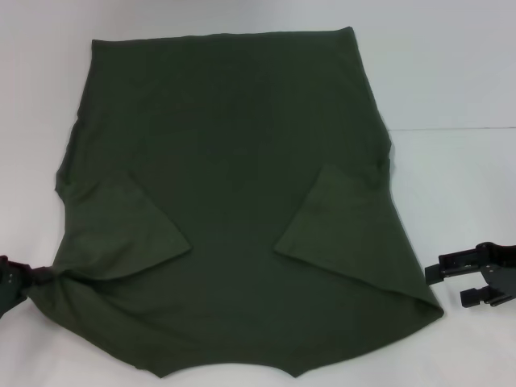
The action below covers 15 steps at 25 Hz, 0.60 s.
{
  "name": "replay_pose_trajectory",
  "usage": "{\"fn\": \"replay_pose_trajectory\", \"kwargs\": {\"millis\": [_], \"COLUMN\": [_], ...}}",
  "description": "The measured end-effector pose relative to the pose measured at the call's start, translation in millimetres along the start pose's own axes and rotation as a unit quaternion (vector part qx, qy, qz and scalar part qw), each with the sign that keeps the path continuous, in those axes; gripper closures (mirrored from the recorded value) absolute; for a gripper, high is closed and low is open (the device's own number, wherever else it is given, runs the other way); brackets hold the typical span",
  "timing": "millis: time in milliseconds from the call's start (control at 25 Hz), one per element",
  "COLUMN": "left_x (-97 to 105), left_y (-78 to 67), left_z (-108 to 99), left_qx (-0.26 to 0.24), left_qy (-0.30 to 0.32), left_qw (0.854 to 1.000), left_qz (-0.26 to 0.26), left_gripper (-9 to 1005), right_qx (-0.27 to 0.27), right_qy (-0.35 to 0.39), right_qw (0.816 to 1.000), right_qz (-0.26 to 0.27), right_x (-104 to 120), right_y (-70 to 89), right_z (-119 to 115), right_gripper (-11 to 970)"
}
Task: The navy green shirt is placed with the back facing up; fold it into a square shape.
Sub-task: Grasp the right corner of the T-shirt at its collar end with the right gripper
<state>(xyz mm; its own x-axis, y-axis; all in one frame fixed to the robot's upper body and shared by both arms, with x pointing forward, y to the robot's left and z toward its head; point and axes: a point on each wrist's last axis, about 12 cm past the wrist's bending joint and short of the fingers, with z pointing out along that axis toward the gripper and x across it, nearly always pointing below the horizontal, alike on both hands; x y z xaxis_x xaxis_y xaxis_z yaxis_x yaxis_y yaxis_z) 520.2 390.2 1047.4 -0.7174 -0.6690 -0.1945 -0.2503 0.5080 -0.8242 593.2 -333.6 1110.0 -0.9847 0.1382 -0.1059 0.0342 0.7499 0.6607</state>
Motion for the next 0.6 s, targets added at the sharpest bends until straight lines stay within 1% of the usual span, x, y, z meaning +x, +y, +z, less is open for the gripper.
{"fn": "replay_pose_trajectory", "kwargs": {"millis": [280,600], "left_x": [1,0], "left_y": [-0.8,-2.6], "left_z": [3,5], "left_qx": [0.0,0.002], "left_qy": [0.001,0.001], "left_qw": [1.0,1.0], "left_qz": [0.003,0.003], "left_gripper": [981,981], "right_qx": [0.012,0.014], "right_qy": [-0.002,-0.004], "right_qw": [1.0,1.0], "right_qz": [-0.006,-0.016], "right_x": [2,0], "right_y": [-2.5,0.9], "right_z": [7,13], "right_gripper": [14,14]}}
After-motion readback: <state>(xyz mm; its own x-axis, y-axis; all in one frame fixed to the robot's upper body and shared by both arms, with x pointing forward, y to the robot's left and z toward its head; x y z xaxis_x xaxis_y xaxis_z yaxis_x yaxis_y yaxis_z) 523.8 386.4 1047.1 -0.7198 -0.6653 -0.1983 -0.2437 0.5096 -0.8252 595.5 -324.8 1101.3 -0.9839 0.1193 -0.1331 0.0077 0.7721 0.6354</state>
